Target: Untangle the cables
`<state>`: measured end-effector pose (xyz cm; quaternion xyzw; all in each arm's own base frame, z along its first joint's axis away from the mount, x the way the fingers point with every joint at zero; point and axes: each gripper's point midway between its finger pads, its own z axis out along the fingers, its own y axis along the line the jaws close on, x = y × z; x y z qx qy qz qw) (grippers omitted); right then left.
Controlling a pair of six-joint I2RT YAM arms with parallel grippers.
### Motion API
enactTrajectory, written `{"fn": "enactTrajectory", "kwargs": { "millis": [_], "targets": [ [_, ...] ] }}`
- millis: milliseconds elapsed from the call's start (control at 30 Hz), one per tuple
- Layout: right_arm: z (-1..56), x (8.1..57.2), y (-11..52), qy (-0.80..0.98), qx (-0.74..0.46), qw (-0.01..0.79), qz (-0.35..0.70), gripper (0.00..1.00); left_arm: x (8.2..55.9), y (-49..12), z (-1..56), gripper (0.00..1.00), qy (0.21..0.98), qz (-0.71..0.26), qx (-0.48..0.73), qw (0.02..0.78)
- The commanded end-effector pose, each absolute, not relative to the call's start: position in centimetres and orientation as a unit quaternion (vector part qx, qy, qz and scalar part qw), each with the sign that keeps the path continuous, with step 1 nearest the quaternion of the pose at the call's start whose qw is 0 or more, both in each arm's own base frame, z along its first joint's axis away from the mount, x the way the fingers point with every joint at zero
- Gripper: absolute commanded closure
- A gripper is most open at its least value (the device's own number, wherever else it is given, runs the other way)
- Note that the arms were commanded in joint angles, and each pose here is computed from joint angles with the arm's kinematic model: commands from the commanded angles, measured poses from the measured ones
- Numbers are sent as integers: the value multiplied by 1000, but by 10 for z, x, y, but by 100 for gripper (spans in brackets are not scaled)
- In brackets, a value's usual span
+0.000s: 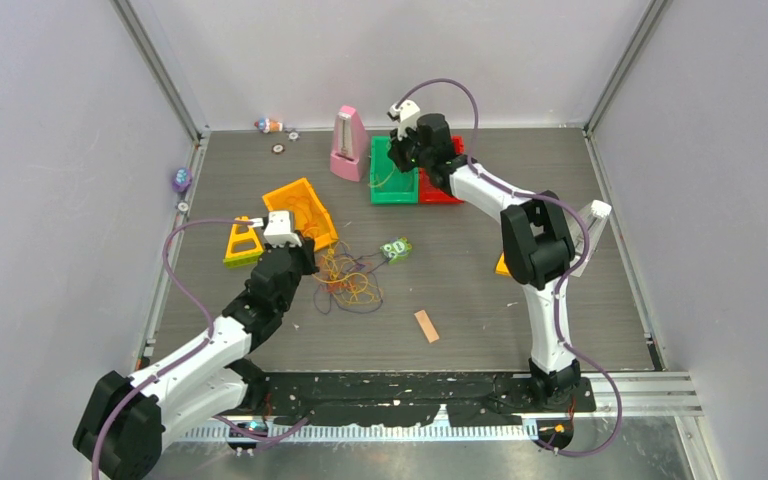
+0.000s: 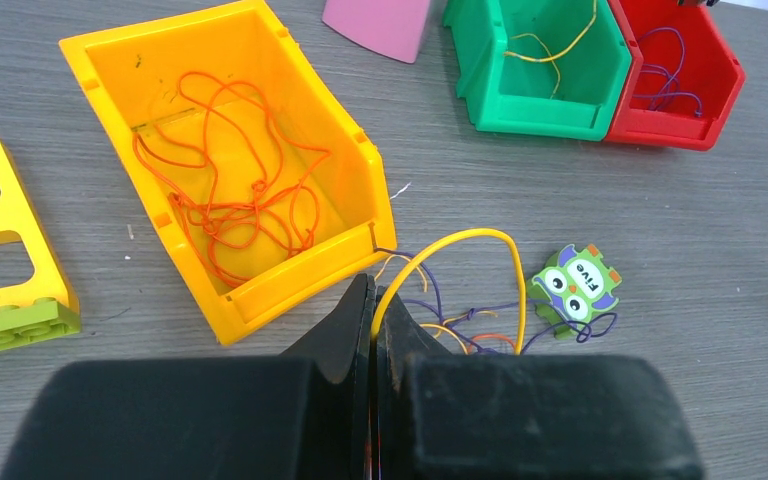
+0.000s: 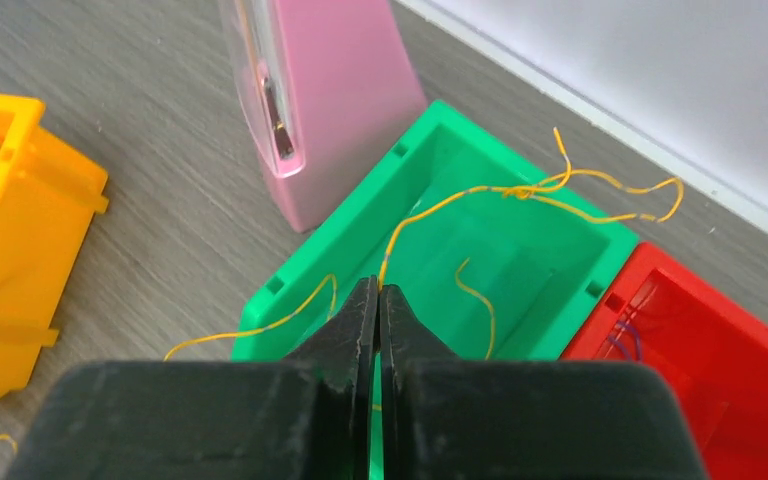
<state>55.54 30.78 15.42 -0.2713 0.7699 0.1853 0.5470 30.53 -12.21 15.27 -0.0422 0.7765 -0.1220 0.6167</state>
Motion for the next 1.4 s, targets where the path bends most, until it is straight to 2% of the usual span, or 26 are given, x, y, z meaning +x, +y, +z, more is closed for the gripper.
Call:
{"fn": "enactTrajectory", "kwargs": {
  "millis": [0, 433, 533, 567, 700, 900, 1100, 1367],
  "targets": [
    [149, 551, 312, 787, -277, 518, 190, 95, 312, -129, 178, 100, 759, -137, -44, 635],
    [77, 544, 279, 881, -230, 399, 110, 95, 313, -130, 177, 100, 762, -138, -40, 632],
    [83, 556, 277, 890, -218, 390, 91, 95, 313, -131, 177, 100, 762, -139, -39, 632],
    [68, 549, 274, 901, -220, 363, 85, 95, 313, -131, 177, 100, 762, -138, -40, 631],
    [56, 545, 263, 914, -213, 341, 56, 95, 313, -131, 177, 100, 763, -138, -39, 631],
    [37, 503, 253, 929, -222, 291, 50, 95, 313, -131, 176, 100, 764, -138, -38, 630],
    [49, 471, 262, 926, -229, 294, 62, 95, 313, -131, 177, 100, 763, -139, -40, 630],
    [81, 443, 260, 915, -214, 338, 50, 94, 313, -130, 177, 100, 763, -137, -40, 630]
  ]
}}
